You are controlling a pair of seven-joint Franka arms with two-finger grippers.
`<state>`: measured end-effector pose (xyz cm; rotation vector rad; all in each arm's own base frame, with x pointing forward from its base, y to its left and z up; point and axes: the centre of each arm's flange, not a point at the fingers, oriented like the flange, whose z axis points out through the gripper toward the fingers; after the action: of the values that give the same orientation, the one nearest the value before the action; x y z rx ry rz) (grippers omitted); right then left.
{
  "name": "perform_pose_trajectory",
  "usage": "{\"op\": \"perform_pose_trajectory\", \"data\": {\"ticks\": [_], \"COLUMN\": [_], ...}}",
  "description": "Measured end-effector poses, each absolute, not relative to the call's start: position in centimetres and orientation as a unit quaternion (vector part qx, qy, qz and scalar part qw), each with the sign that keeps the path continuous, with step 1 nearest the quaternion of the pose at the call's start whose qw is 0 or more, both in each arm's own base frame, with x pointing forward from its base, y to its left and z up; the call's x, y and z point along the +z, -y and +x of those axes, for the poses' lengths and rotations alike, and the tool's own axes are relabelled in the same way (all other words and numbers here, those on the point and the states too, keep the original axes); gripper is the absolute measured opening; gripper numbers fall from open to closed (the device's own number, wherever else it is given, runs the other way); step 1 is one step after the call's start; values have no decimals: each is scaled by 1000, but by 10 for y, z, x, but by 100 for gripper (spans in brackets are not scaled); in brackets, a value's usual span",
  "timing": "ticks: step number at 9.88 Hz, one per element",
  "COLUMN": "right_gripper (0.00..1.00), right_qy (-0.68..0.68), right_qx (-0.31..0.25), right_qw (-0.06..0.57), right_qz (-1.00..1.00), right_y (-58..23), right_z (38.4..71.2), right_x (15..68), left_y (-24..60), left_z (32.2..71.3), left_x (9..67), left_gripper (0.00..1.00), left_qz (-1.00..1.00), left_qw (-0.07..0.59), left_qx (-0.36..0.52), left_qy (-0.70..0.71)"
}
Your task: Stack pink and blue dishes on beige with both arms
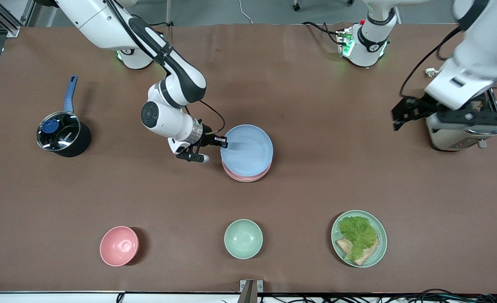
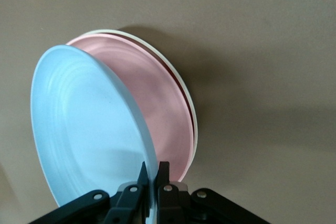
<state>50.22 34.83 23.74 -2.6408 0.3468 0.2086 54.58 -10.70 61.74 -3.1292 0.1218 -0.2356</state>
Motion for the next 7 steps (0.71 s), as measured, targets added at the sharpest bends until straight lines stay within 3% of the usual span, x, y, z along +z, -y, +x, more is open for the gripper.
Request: {"op": "perform_pose_trajectory", "data": {"ticks": [2, 5, 7], "right_gripper": [14, 57, 87], "right_qy": [-125, -112, -69], "right_qx": [78, 45, 15], "right_qw": [231, 230, 175], "right_qz": [-962, -966, -982], "right_y": [-349, -340, -294], "right_z": [500, 513, 536], "right_x": [235, 263, 319], "left_y": [84, 68, 49], "left_z": [532, 525, 527], "left_x": [646, 687, 702], "left_gripper": [100, 100, 100], "left_qz": [-997, -997, -998], "left_qw": [6, 5, -9], "left_qx": [-69, -81, -64], "left_qy": [-35, -21, -8]}}
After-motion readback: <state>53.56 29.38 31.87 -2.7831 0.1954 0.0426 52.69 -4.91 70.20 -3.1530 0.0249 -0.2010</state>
